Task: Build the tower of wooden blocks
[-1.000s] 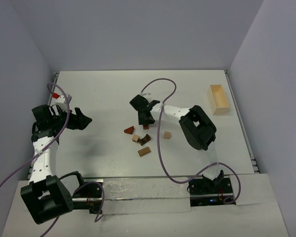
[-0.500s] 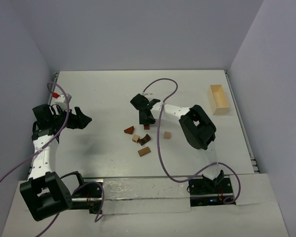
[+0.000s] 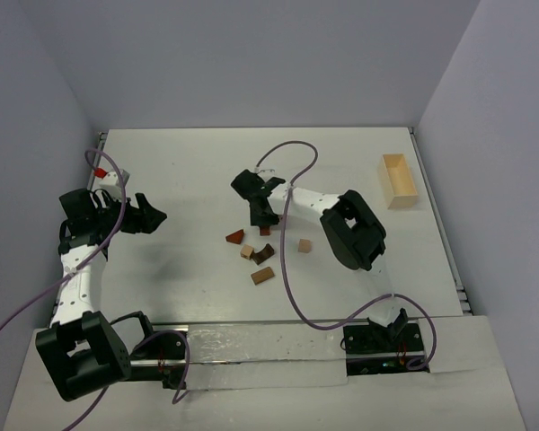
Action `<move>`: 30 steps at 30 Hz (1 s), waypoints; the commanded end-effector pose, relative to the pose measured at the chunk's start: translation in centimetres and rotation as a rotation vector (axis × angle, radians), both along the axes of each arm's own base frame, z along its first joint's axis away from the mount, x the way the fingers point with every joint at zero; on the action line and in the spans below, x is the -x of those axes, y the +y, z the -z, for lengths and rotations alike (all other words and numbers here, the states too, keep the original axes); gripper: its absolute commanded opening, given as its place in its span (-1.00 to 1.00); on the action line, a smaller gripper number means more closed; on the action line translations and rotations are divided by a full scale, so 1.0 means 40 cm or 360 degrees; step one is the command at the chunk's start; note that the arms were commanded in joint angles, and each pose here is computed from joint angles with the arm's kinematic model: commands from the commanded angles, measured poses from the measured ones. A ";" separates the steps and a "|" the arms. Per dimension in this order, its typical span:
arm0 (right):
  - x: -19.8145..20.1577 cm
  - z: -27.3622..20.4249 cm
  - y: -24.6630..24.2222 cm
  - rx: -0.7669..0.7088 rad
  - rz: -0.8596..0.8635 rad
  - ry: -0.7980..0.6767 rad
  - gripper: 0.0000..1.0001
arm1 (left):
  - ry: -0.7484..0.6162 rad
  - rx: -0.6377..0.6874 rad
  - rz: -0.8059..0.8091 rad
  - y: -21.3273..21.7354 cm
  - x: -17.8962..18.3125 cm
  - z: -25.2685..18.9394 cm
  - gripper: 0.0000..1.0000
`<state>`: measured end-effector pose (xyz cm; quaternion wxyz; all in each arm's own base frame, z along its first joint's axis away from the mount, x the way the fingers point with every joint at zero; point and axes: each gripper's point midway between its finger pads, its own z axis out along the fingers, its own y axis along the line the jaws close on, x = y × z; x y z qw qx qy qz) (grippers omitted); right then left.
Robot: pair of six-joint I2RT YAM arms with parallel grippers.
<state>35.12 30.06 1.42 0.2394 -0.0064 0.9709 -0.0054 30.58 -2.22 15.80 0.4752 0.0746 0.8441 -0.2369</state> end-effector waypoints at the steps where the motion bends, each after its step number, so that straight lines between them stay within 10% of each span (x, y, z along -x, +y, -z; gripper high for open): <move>1: 0.103 0.131 0.026 0.0031 -0.0003 0.0277 -1.00 | -0.0049 -0.0010 -0.0012 0.004 -0.015 -0.012 0.78; 23: 0.133 0.160 0.062 0.0042 -0.0021 0.0336 -0.64 | -0.0020 0.0001 -0.0041 0.010 -0.023 -0.001 0.79; 30: 0.137 0.163 0.066 0.0028 -0.0039 0.0346 0.20 | -0.0014 0.0004 -0.0045 0.010 -0.024 0.000 0.79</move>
